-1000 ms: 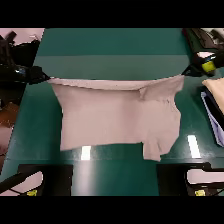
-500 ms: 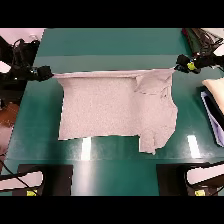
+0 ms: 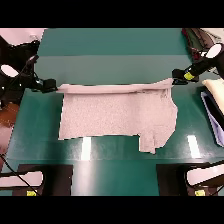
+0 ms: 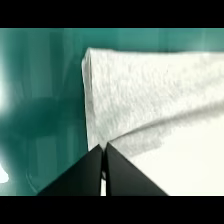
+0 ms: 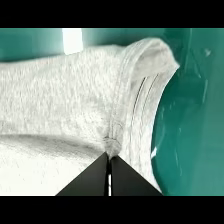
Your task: Fold the shirts.
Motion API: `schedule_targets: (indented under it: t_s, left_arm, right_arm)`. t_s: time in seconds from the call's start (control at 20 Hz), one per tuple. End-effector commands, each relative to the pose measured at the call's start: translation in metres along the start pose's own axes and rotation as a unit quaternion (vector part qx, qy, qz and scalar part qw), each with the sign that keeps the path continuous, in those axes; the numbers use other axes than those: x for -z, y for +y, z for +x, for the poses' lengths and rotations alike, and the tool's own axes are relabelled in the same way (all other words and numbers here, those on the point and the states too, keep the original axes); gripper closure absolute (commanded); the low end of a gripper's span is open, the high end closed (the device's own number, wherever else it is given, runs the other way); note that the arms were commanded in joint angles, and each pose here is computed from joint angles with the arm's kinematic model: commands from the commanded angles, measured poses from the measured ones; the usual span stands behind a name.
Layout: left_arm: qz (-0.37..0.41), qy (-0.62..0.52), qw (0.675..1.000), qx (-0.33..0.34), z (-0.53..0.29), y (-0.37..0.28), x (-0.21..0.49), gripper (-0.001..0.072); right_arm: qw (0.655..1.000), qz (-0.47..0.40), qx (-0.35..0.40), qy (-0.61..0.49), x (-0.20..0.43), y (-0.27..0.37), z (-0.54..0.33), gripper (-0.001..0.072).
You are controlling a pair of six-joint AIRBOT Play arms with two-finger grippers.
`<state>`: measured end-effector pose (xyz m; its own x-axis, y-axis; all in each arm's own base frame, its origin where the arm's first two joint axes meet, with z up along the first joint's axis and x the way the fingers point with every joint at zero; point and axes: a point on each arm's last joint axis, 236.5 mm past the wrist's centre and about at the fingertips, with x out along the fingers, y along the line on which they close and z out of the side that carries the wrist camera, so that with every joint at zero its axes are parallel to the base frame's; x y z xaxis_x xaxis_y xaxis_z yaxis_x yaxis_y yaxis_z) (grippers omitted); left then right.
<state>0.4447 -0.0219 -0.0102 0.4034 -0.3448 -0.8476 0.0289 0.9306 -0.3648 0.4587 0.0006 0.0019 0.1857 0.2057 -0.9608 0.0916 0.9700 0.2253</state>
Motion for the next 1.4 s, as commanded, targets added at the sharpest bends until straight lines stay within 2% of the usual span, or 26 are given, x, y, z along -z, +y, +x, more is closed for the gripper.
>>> schedule_targets:
  t_s: [0.0, 0.3, 0.35, 0.45, 0.5, 0.6, 0.9, 1.05, 1.2, 1.35]
  left_arm:
    - [-0.004, 0.055, 0.998, 0.006, 0.008, 0.001, 0.033, 0.0683]
    - [-0.005, 0.101, 0.995, 0.006, 0.009, 0.003, 0.059, 0.0682]
    - [-0.014, 0.105, 0.994, 0.007, 0.008, 0.002, 0.061, 0.0642]
    - [-0.020, 0.122, 0.992, 0.011, 0.005, -0.001, 0.068, 0.0128]
    - [-0.018, 0.132, 0.991, 0.012, 0.002, -0.002, 0.072, 0.0162]
    - [-0.010, 0.142, 0.990, 0.006, -0.006, -0.002, 0.077, 0.0162]
    - [0.019, 0.123, 0.992, -0.032, -0.054, -0.006, 0.103, 0.0163]
    - [-0.011, 0.142, 0.990, 0.006, -0.048, -0.023, 0.150, 0.0163]
    - [-0.043, 0.167, 0.985, 0.019, -0.029, -0.024, 0.189, 0.0163]
    - [-0.065, 0.200, 0.978, 0.015, -0.017, -0.017, 0.224, 0.0163]
  right_arm:
    - [0.999, -0.021, 0.022, 0.044, 0.022, 0.003, 0.005, 0.0702]
    - [0.994, -0.009, 0.024, 0.108, 0.062, -0.004, 0.034, 0.0700]
    - [0.994, -0.009, 0.024, 0.110, 0.063, -0.005, 0.034, 0.0699]
    - [0.994, -0.007, 0.024, 0.108, 0.062, -0.005, 0.031, 0.0696]
    - [0.994, -0.005, 0.023, 0.108, 0.062, -0.006, 0.027, 0.0681]
    - [0.993, -0.002, 0.023, 0.118, 0.065, -0.009, 0.015, 0.0365]
    - [0.994, 0.033, 0.018, 0.101, 0.086, -0.038, -0.049, 0.0372]
    - [0.995, 0.057, 0.021, 0.081, 0.112, -0.051, -0.065, 0.0408]
    - [0.996, 0.071, 0.023, 0.058, 0.126, -0.057, -0.069, 0.0408]
    - [0.997, 0.065, -0.019, 0.048, 0.135, -0.042, -0.069, 0.0408]
